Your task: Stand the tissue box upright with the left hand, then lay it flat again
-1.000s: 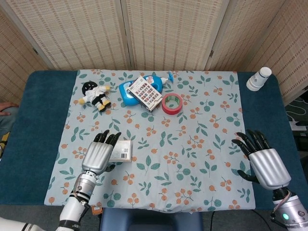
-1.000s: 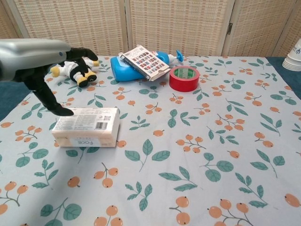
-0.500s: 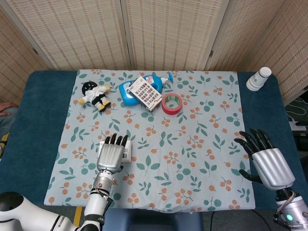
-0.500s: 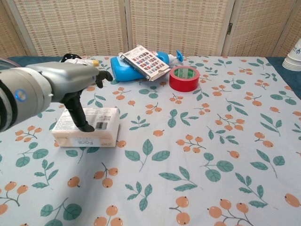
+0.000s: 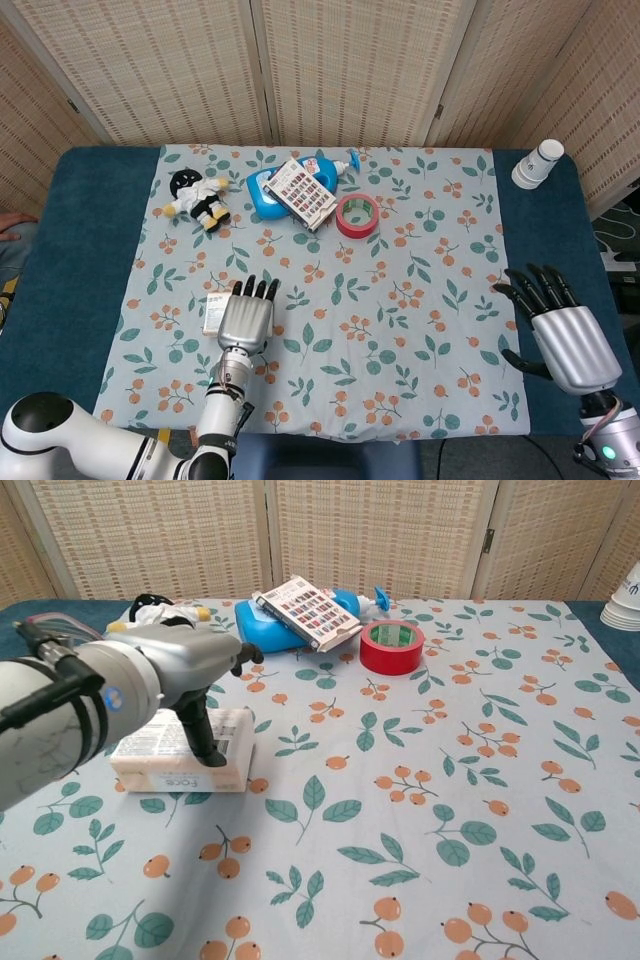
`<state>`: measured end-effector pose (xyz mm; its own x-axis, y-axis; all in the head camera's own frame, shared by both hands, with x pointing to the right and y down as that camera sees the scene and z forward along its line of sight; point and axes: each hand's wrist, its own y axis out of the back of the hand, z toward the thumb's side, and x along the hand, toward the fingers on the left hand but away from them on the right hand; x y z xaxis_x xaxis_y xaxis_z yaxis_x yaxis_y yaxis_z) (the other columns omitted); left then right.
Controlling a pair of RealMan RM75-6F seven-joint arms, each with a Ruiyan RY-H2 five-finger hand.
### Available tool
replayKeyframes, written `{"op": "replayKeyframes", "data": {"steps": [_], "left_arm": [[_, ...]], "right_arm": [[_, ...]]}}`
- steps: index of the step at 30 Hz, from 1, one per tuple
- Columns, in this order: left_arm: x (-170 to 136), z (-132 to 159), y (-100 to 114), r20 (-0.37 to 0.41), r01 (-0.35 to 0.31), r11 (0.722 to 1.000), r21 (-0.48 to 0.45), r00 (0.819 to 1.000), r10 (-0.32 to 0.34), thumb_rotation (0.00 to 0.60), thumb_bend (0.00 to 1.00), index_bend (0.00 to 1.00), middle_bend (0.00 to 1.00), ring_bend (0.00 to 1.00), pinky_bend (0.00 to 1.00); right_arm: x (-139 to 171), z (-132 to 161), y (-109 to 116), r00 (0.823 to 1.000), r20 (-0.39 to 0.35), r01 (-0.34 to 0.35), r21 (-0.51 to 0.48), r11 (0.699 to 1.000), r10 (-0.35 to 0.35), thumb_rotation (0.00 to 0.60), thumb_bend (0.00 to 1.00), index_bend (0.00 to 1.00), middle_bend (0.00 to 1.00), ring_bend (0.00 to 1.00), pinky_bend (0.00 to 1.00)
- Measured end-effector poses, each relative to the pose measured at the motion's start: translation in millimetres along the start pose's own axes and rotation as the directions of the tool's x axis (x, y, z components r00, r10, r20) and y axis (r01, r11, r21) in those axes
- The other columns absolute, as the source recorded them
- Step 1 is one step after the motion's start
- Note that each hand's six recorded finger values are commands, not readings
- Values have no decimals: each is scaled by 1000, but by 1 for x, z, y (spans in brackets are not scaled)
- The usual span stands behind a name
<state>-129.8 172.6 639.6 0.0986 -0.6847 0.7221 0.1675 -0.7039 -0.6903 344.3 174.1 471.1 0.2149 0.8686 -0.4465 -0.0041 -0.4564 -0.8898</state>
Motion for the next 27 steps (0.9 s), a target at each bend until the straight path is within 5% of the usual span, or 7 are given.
{"op": "replayKeyframes", "data": {"steps": [27], "left_arm": [[33, 1, -14, -56, 69, 996, 54, 996, -66, 600, 179, 31, 124, 0, 127]], "right_arm": [[1, -5, 3, 1000, 13, 7, -2, 1000, -7, 600, 115, 203, 108, 0, 66]]}}
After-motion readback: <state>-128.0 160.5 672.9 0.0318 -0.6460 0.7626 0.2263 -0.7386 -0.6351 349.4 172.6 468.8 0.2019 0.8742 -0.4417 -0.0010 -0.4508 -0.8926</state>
